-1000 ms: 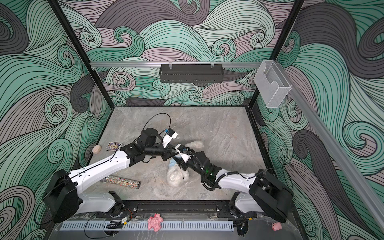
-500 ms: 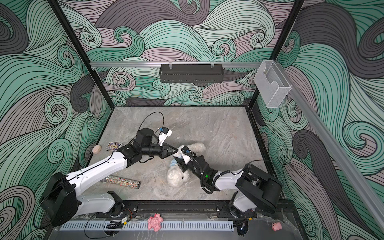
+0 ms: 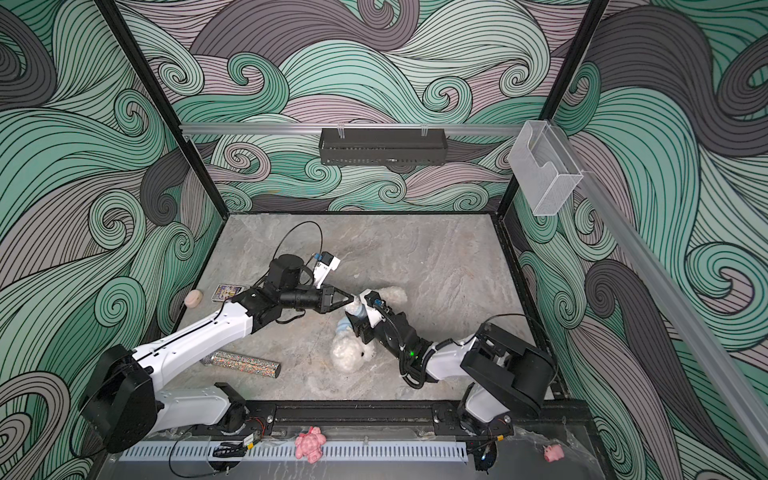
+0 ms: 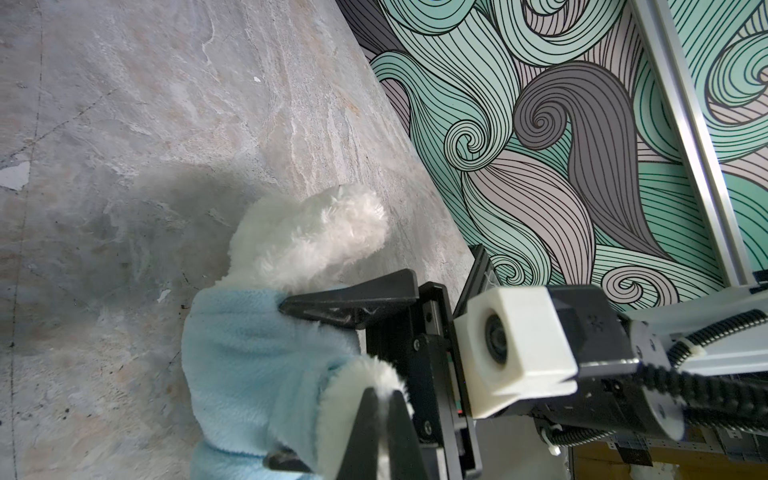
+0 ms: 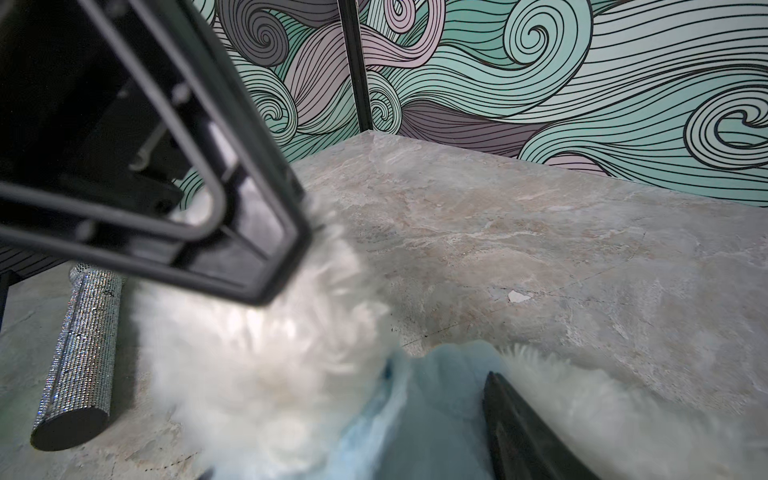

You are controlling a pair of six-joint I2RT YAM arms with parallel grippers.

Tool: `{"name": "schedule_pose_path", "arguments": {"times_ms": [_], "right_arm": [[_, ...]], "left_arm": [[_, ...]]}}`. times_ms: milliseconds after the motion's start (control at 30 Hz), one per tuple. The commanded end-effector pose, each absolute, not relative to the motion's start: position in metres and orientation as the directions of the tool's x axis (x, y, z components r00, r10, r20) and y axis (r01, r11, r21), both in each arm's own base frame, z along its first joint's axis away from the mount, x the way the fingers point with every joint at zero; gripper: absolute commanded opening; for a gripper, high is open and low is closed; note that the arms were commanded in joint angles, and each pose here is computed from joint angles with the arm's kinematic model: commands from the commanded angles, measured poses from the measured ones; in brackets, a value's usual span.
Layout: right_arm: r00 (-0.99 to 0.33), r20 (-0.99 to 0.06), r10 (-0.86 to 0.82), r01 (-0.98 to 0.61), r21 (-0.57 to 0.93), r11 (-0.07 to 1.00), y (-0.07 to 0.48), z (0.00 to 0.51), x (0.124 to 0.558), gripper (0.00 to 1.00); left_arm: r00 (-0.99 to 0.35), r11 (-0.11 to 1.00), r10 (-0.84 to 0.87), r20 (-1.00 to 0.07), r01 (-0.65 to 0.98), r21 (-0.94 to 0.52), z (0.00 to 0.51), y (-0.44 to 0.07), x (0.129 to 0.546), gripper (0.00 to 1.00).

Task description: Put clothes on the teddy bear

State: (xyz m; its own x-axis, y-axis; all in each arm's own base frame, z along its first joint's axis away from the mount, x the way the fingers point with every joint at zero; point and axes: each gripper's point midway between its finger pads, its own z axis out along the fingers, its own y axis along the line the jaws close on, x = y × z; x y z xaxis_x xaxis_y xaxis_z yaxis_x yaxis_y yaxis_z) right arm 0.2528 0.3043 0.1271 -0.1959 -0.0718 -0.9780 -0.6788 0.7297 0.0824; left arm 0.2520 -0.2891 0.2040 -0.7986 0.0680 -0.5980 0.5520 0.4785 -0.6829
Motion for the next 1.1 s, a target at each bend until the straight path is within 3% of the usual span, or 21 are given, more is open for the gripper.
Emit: {"name": "schedule_pose_path", "arguments": {"times_ms": [0, 333, 633, 733, 933, 1067], "right_arm": [[-0.366, -0.876, -0.315, -0.643, -0.007, 0.766, 0.269, 0.044, 0.239, 0.7], [-0.209, -0.94, -0.269, -0.774, -0.009, 0.633, 0.306, 0.147, 0.234, 0.81], [-0.229, -0.95, -0.212, -0.791, 0.055, 0.609, 0.273, 0.188, 0.235, 0.85], [-0.249, -0.947, -0.202, -0.76, 0.062, 0.647, 0.25, 0.193, 0.246, 0.87], [-0.337, -0.929, -0.154, -0.68, 0.127, 0.722, 0.233, 0.192, 0.284, 0.83], [-0.376, -0.914, -0.154, -0.689, 0.165, 0.706, 0.254, 0.19, 0.308, 0.72]], "left_arm": [[-0.629, 0.384, 0.004, -0.778, 0.719, -0.579, 0.269, -0.291, 0.264, 0.0], [-0.647, 0.438, 0.124, -0.753, 0.716, -0.543, 0.21, -0.297, 0.275, 0.0], [-0.604, 0.381, 0.18, -0.777, 0.771, -0.511, 0.223, -0.305, 0.278, 0.0], [-0.601, 0.396, 0.18, -0.779, 0.769, -0.502, 0.223, -0.302, 0.282, 0.0], [-0.62, 0.432, 0.155, -0.769, 0.743, -0.512, 0.217, -0.297, 0.294, 0.03], [-0.649, 0.458, 0.141, -0.747, 0.712, -0.532, 0.203, -0.296, 0.301, 0.08]]}}
